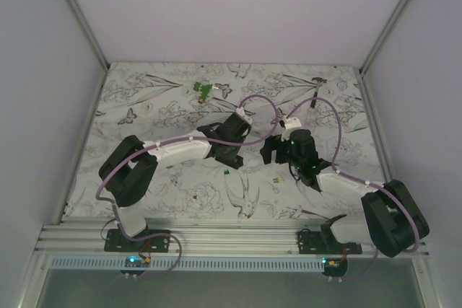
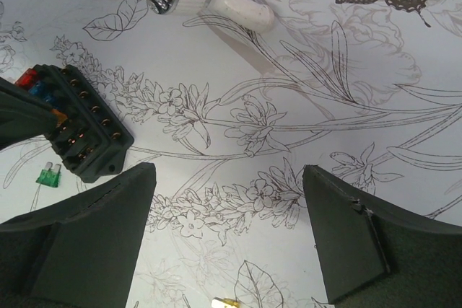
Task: Snap on the fuse box
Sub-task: Install the fuse at the fuse box base.
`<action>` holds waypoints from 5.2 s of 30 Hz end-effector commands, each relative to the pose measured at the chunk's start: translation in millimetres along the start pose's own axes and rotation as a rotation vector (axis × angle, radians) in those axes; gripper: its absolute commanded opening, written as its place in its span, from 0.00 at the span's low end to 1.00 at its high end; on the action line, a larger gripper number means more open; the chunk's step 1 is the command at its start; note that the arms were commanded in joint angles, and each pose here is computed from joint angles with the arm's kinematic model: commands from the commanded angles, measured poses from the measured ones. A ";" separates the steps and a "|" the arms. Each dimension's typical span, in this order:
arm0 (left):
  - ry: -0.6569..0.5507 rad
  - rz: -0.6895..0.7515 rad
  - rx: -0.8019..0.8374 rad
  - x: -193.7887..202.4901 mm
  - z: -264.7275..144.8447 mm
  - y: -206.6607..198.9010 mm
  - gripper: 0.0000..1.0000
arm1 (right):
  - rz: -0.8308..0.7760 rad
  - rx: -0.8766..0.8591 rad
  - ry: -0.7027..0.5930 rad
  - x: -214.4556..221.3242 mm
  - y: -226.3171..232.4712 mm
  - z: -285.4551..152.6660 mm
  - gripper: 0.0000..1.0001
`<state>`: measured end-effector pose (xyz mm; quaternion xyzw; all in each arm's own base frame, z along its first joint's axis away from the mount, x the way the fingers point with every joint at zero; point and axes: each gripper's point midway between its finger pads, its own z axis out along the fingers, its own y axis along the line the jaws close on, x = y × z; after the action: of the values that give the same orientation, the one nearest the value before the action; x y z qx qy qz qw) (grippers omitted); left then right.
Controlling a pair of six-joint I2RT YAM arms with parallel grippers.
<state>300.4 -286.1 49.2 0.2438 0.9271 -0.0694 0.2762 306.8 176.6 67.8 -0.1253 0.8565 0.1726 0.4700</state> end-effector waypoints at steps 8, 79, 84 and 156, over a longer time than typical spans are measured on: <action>0.013 0.027 -0.004 29.5 13.9 0.9 0.00 | 0.143 -0.167 -0.082 -14.4 31.2 -0.1 0.89; -0.194 -0.017 -0.102 10.9 -8.5 -7.4 0.00 | 0.375 -0.387 0.153 41.6 102.6 45.7 0.42; -0.218 -0.028 -0.144 8.3 -14.9 2.6 0.00 | 0.371 -0.384 0.160 43.9 101.9 46.0 0.42; -0.212 -0.116 -0.209 11.6 -2.4 11.2 0.00 | 0.381 -0.390 0.176 50.3 102.1 45.6 0.43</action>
<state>295.7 -275.1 55.5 0.1544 0.9034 -0.0323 0.3987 277.1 281.5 23.0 -0.0661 0.8520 0.4045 0.3258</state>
